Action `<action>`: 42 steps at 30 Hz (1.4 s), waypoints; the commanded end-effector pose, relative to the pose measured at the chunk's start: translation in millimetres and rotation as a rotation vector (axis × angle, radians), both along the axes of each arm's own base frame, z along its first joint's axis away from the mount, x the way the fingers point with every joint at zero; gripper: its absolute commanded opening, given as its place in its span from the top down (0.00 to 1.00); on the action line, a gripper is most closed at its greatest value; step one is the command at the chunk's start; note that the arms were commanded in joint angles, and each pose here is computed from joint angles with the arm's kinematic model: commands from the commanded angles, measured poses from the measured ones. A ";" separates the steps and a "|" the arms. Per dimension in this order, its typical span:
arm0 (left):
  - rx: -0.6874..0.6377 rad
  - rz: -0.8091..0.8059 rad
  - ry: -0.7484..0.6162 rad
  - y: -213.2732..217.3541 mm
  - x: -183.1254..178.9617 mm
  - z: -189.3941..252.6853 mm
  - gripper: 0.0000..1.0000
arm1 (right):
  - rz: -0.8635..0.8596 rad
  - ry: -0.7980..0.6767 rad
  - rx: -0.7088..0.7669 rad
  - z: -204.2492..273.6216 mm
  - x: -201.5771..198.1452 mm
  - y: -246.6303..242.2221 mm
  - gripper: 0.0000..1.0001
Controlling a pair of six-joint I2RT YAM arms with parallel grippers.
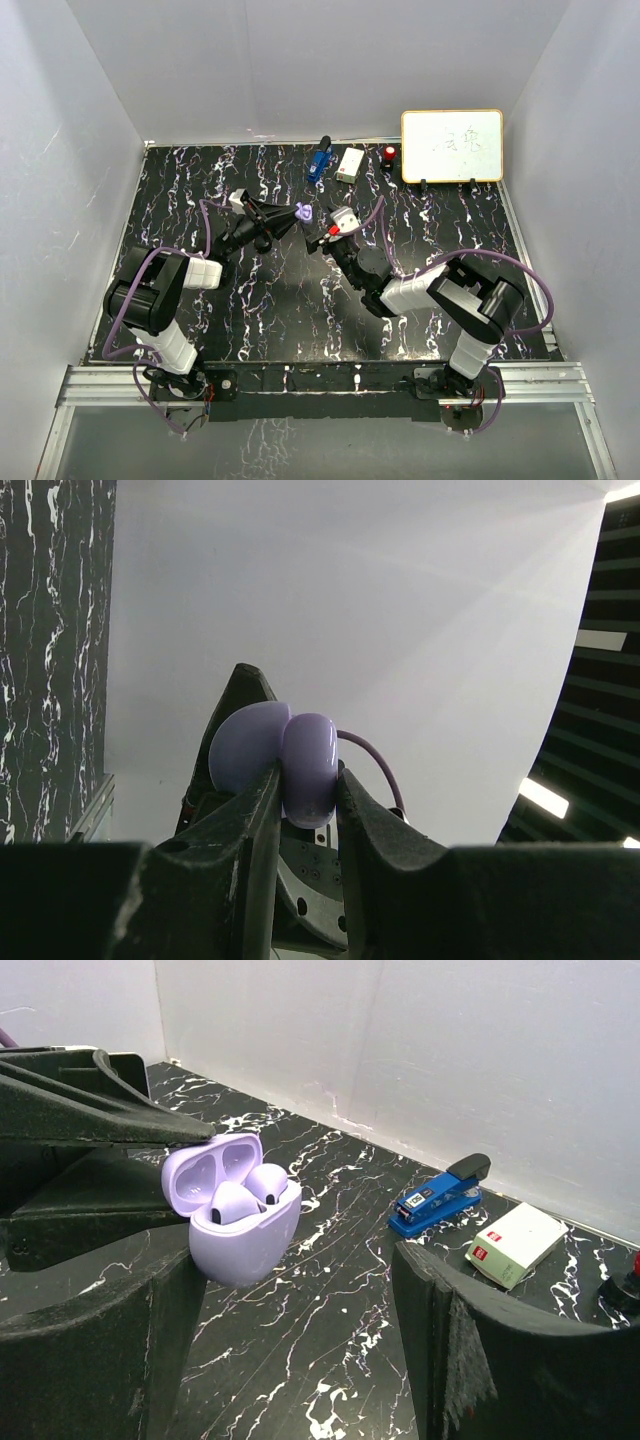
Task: Insert the wireless bluetooth earbuds into the charging case
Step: Close the charging case, then place the charging case at the center of the board.
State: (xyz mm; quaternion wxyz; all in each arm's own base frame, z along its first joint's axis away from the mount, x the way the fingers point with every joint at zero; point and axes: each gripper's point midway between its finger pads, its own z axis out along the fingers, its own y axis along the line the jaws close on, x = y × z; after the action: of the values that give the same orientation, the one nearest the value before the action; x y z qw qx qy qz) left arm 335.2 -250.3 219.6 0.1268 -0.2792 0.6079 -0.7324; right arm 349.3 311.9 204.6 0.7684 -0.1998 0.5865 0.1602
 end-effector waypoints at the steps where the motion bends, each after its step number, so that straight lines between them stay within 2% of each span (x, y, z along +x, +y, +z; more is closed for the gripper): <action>1: -0.037 0.001 -0.100 2.2 -10.7 28.1 1.00 | -0.056 -0.077 0.079 32.0 6.4 -5.3 0.28; 17: -0.029 -0.002 -0.084 3.3 -15.8 20.0 1.00 | -0.144 -0.100 0.078 37.6 5.1 -28.9 0.25; 25: 0.002 0.001 -0.078 4.0 0.5 -2.5 1.00 | -0.205 0.127 0.064 10.4 -4.6 -53.5 0.22; 32: 0.161 -0.014 -0.062 -6.8 30.6 -48.2 1.00 | -0.261 0.334 0.079 12.7 -17.9 -72.7 0.17; 42: 0.520 -0.011 -0.057 -10.1 76.2 -100.7 1.00 | -0.240 0.336 0.153 39.5 -44.3 -98.7 0.16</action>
State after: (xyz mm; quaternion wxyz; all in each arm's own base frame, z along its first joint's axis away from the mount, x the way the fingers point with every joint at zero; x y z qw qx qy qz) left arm 397.3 -263.4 143.9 0.1830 -0.2420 0.7172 -0.6273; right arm 312.2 225.1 231.7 0.6838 -0.0660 0.7146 0.1320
